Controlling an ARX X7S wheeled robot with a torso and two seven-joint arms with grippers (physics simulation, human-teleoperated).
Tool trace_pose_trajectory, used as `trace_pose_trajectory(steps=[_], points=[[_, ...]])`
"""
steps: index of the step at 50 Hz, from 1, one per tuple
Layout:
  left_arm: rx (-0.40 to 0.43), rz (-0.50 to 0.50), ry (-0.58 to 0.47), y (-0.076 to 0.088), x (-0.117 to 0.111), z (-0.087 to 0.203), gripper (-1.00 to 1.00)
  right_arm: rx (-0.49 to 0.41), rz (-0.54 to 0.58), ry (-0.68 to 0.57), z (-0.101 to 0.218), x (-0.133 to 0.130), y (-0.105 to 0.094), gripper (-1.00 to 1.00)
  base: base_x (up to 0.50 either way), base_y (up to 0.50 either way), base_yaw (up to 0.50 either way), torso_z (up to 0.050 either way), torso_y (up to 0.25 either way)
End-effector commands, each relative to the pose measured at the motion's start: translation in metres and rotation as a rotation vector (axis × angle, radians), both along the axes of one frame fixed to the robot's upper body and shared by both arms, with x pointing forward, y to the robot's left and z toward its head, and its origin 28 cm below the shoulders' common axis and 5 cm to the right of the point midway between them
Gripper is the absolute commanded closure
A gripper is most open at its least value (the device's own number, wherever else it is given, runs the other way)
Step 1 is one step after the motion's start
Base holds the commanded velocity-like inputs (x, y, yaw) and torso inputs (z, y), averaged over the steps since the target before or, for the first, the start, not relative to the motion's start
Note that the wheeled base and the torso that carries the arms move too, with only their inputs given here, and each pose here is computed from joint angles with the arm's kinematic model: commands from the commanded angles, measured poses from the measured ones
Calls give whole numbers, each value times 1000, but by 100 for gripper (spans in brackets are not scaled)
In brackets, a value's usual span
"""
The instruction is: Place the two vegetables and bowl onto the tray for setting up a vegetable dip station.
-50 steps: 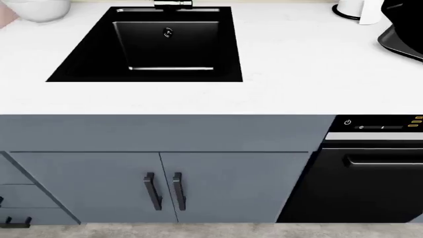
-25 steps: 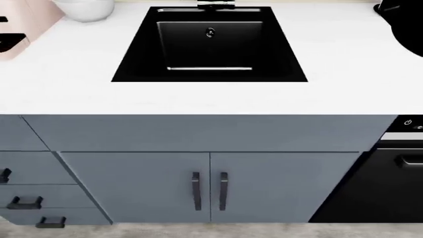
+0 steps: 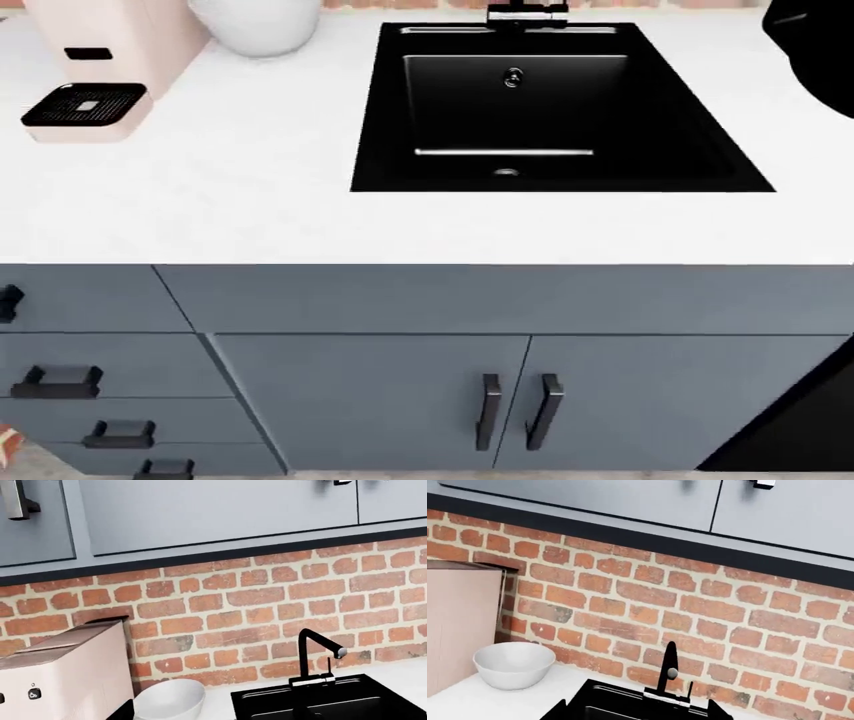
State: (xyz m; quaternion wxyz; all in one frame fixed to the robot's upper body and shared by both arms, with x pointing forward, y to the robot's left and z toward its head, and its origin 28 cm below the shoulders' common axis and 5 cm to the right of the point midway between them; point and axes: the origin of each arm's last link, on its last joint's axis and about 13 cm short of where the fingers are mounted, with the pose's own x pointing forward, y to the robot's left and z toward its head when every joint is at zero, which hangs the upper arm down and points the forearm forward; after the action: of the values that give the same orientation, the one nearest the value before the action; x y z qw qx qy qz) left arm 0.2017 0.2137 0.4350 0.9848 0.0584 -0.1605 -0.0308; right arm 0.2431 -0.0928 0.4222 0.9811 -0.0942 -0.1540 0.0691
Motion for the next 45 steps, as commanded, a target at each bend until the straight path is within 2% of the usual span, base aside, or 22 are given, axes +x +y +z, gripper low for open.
trace_pose_trajectory(steps=[1,14,15,45], points=[[2,-3,4,-1,1,-1,-100,3,0,1,0,0,0,-100,210,500,0,0,0],[5,-11,-15,-2,-3,2,-100,1,-1,8,-1,0,0,-100,188,500,0,0,0],[5,-11,-16,-2,-4,3,-100,-19,-13,4,0,0,0,-100,132,500,0,0,0],[5,-12,-18,-2,-4,3,-100,7,-15,1,0,1,-2,-100,137,500,0,0,0]])
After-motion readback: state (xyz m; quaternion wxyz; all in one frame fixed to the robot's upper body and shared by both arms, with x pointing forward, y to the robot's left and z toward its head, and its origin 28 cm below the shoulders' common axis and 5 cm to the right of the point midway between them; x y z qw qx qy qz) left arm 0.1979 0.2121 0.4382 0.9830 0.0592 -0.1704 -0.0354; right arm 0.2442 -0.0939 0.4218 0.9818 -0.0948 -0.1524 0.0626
